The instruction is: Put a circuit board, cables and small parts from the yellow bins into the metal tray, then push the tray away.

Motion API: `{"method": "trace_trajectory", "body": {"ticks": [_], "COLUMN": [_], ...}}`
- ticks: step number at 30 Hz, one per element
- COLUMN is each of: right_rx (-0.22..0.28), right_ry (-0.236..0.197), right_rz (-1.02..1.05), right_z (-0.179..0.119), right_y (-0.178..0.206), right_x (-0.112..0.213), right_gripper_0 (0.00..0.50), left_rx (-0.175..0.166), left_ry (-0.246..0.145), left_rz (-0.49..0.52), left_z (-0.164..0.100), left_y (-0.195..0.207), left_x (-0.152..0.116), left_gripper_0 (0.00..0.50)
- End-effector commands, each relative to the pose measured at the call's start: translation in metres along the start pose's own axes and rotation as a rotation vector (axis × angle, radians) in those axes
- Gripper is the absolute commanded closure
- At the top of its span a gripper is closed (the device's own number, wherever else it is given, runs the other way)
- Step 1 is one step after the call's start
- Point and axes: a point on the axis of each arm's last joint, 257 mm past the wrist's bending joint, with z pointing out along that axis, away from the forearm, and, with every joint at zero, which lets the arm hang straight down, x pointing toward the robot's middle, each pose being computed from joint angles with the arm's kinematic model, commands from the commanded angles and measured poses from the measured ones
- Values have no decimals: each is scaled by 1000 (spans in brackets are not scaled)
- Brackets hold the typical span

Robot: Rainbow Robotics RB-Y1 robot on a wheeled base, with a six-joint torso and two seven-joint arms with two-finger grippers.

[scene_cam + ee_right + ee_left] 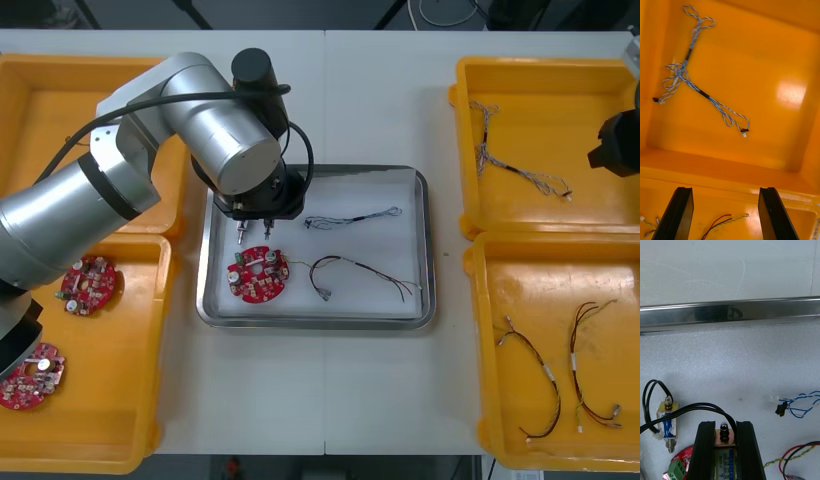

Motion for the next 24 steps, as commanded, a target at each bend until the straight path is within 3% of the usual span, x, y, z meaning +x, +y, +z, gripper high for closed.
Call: {"method": "trace_trajectory", "body": {"ticks": [1,8,9,11,12,13,21,24], "right_rx": [42,46,51,56,61,65,81,84], "right_ry": [7,14,21,26,31,36,62,74], "right_rz": [95,167,174,177,178,175,180,190], "right_z": [-9,-10,-9,-9,-9,-9,-10,-10], "right_y": [-39,-55,-58,-59,-60,-59,-58,-56], "right_x": [19,36,43,52,58,63,95,109], "right_gripper_0": [0,0,0,0,0,0,0,0], "left_rx": [23,23,25,24,25,23,26,19], "left_ry": [-52,-64,-64,-63,-63,-65,-75,-72], "left_rz": [-1,-3,-2,-2,-4,-4,-11,-23], "left_z": [1,8,8,9,9,8,3,-13], "left_y": [-23,-24,-25,-25,-25,-24,-27,-24], "left_x": [-15,-18,-18,-17,-17,-18,-20,-22], "left_gripper_0": [500,493,454,300,127,0,0,0]}}
